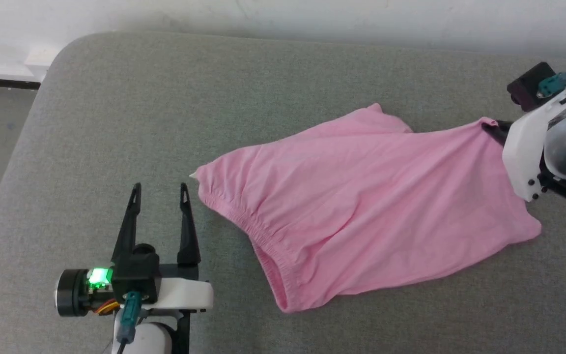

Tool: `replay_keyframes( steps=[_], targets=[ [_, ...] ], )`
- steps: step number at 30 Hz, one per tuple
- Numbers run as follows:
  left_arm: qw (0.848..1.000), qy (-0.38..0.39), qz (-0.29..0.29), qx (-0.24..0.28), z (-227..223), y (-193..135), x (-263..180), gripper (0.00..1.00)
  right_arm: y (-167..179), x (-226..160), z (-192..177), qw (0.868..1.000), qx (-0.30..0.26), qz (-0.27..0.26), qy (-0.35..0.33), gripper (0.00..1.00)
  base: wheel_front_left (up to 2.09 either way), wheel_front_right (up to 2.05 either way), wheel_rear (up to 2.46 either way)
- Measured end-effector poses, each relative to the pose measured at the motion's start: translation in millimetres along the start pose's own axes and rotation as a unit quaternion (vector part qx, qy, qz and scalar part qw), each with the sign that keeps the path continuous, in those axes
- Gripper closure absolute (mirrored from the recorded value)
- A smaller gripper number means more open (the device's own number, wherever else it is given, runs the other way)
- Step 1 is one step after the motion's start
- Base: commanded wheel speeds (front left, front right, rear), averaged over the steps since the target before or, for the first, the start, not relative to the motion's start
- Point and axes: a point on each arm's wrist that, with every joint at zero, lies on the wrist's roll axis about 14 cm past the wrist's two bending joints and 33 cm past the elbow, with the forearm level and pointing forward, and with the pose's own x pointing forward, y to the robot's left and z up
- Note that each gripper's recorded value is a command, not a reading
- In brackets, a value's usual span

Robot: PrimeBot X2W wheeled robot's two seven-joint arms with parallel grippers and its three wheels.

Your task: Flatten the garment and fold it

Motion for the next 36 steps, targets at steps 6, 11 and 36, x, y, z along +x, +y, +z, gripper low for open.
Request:
replay_keyframes(
  steps=[6, 11, 36],
  targets=[
    [1.0, -0.005, -0.017, -0.003, 2, -12, 5, 0.0, 7, 25, -20, 1.0, 0.009, -0.01, 0.017, 0.0, 0.0, 0.0, 0.0],
    [0.998, -0.013, -0.059, 0.0, 7, -29, 0, 0.0, 3, 24, 1, 0.997, -0.002, -0.032, -0.064, 0.0, 0.0, 0.0, 0.0],
    [0.808, 0.176, -0.529, 0.193, -34, -146, -99, 0.0, -3, -83, -24, 0.964, 0.038, -0.113, -0.237, 0.0, 0.0, 0.0, 0.0]
  ],
)
